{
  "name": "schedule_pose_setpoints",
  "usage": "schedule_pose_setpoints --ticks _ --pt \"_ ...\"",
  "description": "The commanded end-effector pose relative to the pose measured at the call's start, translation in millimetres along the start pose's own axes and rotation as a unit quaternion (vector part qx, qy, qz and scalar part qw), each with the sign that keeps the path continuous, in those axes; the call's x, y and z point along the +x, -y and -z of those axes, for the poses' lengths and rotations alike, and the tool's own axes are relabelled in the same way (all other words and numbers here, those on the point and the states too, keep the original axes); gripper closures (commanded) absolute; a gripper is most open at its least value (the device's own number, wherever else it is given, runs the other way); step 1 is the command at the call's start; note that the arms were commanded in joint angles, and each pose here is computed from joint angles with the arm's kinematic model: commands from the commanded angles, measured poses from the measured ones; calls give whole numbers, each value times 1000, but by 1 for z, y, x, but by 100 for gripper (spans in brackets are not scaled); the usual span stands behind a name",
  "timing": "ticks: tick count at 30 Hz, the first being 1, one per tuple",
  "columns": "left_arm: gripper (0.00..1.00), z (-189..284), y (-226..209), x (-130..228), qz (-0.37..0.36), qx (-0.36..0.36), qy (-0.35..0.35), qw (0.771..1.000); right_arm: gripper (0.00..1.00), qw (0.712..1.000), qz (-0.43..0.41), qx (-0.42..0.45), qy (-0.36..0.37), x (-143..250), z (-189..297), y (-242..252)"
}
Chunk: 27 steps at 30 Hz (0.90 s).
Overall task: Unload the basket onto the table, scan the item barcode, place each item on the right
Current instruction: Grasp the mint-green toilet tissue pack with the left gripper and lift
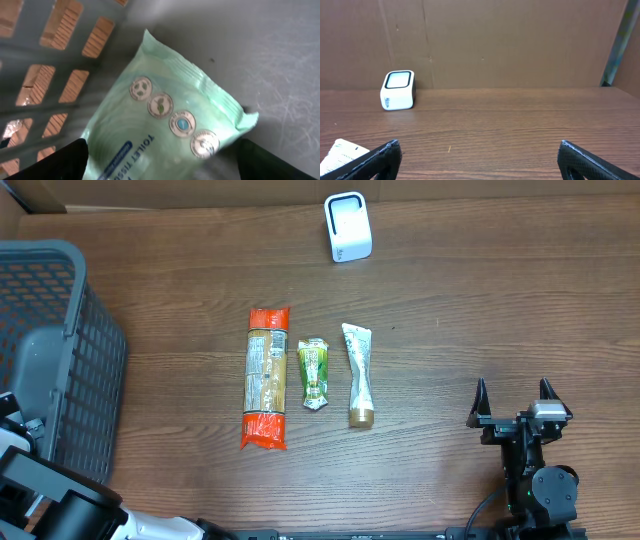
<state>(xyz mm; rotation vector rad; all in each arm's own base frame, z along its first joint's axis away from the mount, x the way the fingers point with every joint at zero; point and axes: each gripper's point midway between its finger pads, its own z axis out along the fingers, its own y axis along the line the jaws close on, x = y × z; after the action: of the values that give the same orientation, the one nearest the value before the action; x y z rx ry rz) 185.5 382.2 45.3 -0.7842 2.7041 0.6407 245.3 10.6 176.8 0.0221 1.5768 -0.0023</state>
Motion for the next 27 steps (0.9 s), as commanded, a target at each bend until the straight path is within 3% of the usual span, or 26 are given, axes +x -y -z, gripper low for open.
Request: schedule_pose_setpoints --ticks 1,3,7,14,19,23,27 --pt "20 -29 16 22 -17 25 -41 999 0 1000 2 -2 2 2 0 -1" --pt "39 -34 24 24 -14 40 -43 998 0 1000 2 -2 2 2 0 -1" --pt "96 -38 43 21 -12 88 -29 996 0 1000 2 -2 2 2 0 -1" --pt "96 -27 78 -2 35 190 23 981 0 1000 2 -2 2 2 0 -1" --pt "96 0 110 -42 147 305 64 939 0 1000 2 -2 2 2 0 -1" --pt "96 22 116 -68 235 354 52 904 0 1000 2 -2 2 2 0 -1" --pt "96 42 114 -80 232 368 35 900 0 1000 2 -2 2 2 0 -1"
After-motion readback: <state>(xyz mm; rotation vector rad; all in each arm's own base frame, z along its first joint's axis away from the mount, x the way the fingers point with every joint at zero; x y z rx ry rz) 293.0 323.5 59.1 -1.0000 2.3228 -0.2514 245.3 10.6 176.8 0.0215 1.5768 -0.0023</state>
